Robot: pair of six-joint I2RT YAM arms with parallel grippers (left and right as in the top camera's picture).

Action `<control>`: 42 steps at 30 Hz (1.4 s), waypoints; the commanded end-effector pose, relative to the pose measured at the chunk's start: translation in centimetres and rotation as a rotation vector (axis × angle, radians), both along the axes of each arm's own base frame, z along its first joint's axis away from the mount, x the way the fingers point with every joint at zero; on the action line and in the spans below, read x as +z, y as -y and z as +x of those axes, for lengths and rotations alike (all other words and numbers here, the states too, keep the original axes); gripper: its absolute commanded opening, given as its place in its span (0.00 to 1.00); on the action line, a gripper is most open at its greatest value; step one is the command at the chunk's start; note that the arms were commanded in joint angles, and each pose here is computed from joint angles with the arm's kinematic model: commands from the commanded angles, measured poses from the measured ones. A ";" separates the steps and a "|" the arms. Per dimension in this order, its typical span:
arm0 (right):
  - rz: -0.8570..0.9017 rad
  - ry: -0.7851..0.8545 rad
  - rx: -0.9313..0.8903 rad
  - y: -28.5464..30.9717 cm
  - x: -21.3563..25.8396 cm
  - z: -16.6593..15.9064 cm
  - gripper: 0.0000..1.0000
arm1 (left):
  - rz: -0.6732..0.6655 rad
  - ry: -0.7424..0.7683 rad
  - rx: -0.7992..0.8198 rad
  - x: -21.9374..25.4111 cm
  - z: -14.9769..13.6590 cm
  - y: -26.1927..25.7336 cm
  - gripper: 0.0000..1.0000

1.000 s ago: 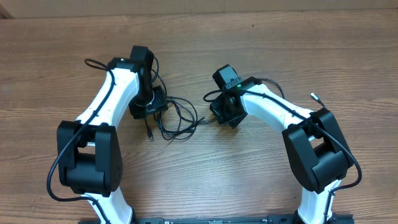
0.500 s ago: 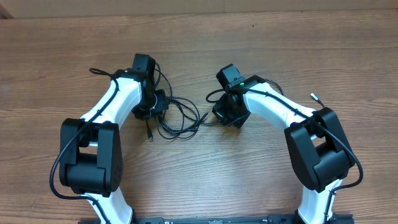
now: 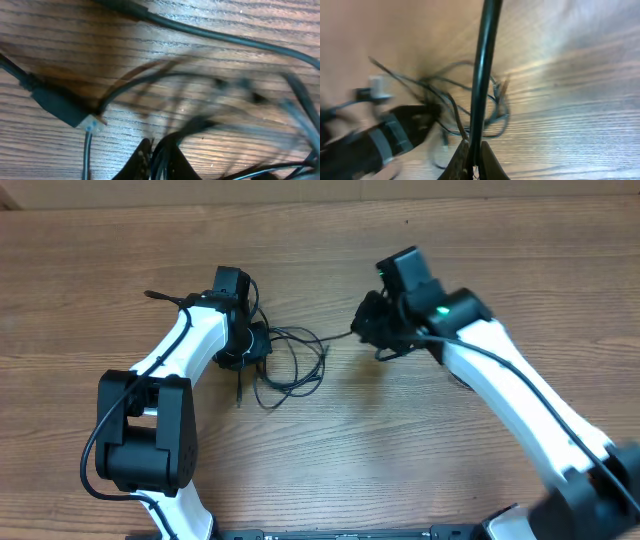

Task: Untangle cables
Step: 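Pull the grasped cable rightward with the right gripper and drop it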

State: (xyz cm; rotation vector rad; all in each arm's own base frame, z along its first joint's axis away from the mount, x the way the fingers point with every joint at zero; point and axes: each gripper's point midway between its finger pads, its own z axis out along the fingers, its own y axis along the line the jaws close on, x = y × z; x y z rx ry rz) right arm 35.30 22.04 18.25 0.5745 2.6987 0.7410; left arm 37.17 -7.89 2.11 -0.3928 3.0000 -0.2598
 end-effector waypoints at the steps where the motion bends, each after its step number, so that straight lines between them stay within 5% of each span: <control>1: -0.031 0.127 -0.036 1.6 3.8 0.4 0.04 | 0.010 0.005 0.020 0.2 -0.1 -0.6 0.16; 8: -0.087 0.194 -0.095 3.9 6.1 -0.4 0.04 | 0.011 0.005 0.020 0.2 -0.1 -0.6 0.40; 19: -0.065 0.322 -0.219 8.6 11.3 -0.8 0.04 | 0.018 0.007 0.020 0.1 -0.1 -0.7 0.60; 32: 0.045 0.639 -0.403 15.3 21.7 -4.2 0.04 | 0.033 0.027 0.047 0.2 0.5 -1.0 0.52; 42: -0.075 0.913 -0.340 17.0 27.2 -5.7 0.04 | 0.032 0.028 0.047 0.2 0.5 -1.0 0.20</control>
